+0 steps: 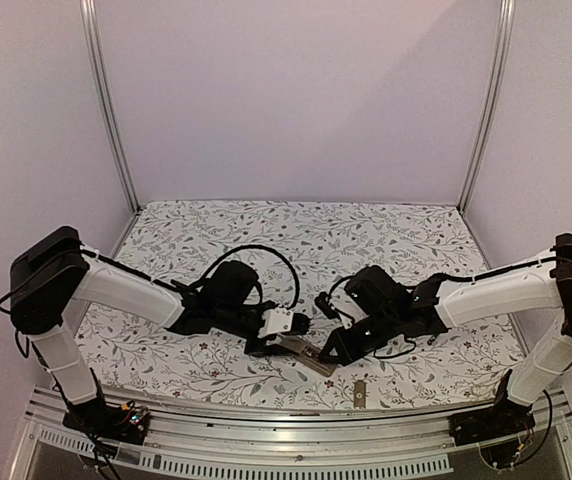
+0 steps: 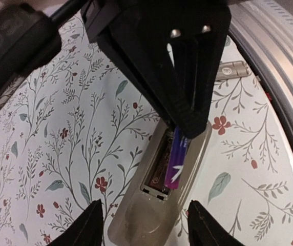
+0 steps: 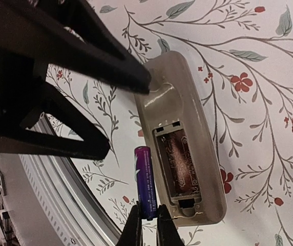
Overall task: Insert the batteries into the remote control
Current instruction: Place the battery in the battery compartment.
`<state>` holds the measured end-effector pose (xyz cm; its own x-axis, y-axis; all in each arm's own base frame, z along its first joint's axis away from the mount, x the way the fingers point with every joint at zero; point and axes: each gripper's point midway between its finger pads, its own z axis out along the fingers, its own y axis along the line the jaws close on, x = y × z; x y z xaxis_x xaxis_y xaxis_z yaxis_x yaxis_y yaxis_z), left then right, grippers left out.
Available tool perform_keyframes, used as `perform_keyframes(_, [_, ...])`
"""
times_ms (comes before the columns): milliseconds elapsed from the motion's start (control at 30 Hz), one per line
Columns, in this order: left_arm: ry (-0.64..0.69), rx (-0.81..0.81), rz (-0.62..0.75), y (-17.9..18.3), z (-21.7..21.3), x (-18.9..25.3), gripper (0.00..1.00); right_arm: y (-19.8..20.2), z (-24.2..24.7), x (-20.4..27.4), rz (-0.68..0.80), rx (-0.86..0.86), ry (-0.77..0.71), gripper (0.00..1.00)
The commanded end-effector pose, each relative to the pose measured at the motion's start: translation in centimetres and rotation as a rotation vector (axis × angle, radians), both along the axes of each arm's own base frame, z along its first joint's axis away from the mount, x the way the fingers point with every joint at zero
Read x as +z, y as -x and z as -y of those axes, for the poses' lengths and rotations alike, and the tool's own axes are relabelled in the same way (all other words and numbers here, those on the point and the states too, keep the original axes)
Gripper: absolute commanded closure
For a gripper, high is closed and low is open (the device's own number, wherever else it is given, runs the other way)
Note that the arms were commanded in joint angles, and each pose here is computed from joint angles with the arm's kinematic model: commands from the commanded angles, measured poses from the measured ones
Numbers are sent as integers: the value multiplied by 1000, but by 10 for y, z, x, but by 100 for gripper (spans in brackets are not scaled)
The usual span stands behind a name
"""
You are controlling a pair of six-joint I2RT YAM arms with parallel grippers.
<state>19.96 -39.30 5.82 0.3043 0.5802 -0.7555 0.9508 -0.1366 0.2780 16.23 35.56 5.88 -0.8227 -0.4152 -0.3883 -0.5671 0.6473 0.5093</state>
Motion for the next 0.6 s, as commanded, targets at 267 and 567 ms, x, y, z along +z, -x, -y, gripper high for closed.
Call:
perform_keyframes(267, [106, -32, 19, 26, 20, 8, 53, -6, 6, 1, -21, -73, -54, 100])
perform_keyframes(567, [44, -12, 58, 21, 10, -9, 50, -8, 12, -17, -29, -79, 42, 100])
